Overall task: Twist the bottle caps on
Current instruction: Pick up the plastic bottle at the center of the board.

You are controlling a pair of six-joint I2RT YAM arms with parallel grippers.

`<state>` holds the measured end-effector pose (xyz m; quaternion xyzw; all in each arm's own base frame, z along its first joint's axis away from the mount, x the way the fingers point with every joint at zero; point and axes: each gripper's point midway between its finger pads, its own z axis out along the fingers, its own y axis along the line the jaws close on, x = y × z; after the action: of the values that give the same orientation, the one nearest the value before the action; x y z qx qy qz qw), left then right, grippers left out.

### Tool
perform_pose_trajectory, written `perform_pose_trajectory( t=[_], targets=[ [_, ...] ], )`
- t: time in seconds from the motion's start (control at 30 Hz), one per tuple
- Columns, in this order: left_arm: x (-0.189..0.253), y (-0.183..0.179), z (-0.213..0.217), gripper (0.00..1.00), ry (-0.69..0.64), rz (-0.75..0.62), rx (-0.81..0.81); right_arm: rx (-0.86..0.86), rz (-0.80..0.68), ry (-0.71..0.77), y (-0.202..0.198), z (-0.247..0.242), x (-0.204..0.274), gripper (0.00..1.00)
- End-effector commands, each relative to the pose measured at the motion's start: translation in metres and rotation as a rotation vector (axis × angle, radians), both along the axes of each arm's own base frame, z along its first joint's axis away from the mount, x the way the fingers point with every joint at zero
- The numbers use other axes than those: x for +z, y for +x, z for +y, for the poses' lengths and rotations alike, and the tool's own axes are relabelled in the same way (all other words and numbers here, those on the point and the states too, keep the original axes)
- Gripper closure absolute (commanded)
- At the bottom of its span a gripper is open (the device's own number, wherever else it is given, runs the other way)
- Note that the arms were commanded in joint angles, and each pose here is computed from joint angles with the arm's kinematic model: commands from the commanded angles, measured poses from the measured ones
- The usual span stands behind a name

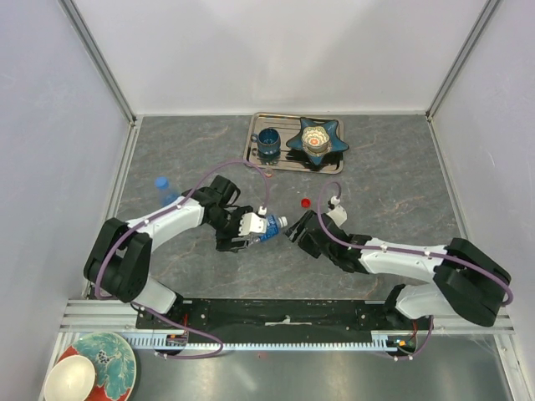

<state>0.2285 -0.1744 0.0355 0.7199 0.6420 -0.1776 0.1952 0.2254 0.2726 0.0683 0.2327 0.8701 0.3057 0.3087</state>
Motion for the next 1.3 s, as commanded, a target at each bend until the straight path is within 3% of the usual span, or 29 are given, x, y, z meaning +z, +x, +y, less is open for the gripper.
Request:
perform_pose_trajectory(
  t=[0.0,0.17,0.47,0.57,0.67,0.9,1.07,1.27],
  targets=[
    [0.004,-0.011,-0.004,0.23,0.000,-0.005,0.032,-0.087,0.055,0.248,0.007,0.026,0.015,0.30],
    [0.000,-0.026,-0.006,0.43,0.005,-0.002,0.018,-0.119,0.061,0.299,0.020,0.039,0.021,0.31],
    [-0.004,-0.029,-0.002,0.44,0.028,-0.019,0.065,-0.091,0.118,0.294,0.022,0.055,0.015,0.35],
    [-0.010,-0.021,0.000,0.51,0.086,-0.019,0.167,-0.097,0.137,0.261,0.017,0.051,0.014,0.34],
    [-0.007,-0.019,-0.003,0.51,0.103,0.033,0.285,-0.126,0.136,0.232,0.016,0.043,0.016,0.30],
    [0.015,-0.017,-0.015,0.54,0.015,0.024,0.441,-0.140,0.155,0.222,0.013,0.040,0.009,0.29],
    [0.026,-0.026,-0.021,0.55,-0.012,0.010,0.449,-0.145,0.154,0.225,0.013,0.042,0.012,0.30],
    [0.033,-0.042,-0.030,0.55,-0.035,0.030,0.418,-0.145,0.146,0.219,0.018,0.046,0.013,0.44]
  ],
)
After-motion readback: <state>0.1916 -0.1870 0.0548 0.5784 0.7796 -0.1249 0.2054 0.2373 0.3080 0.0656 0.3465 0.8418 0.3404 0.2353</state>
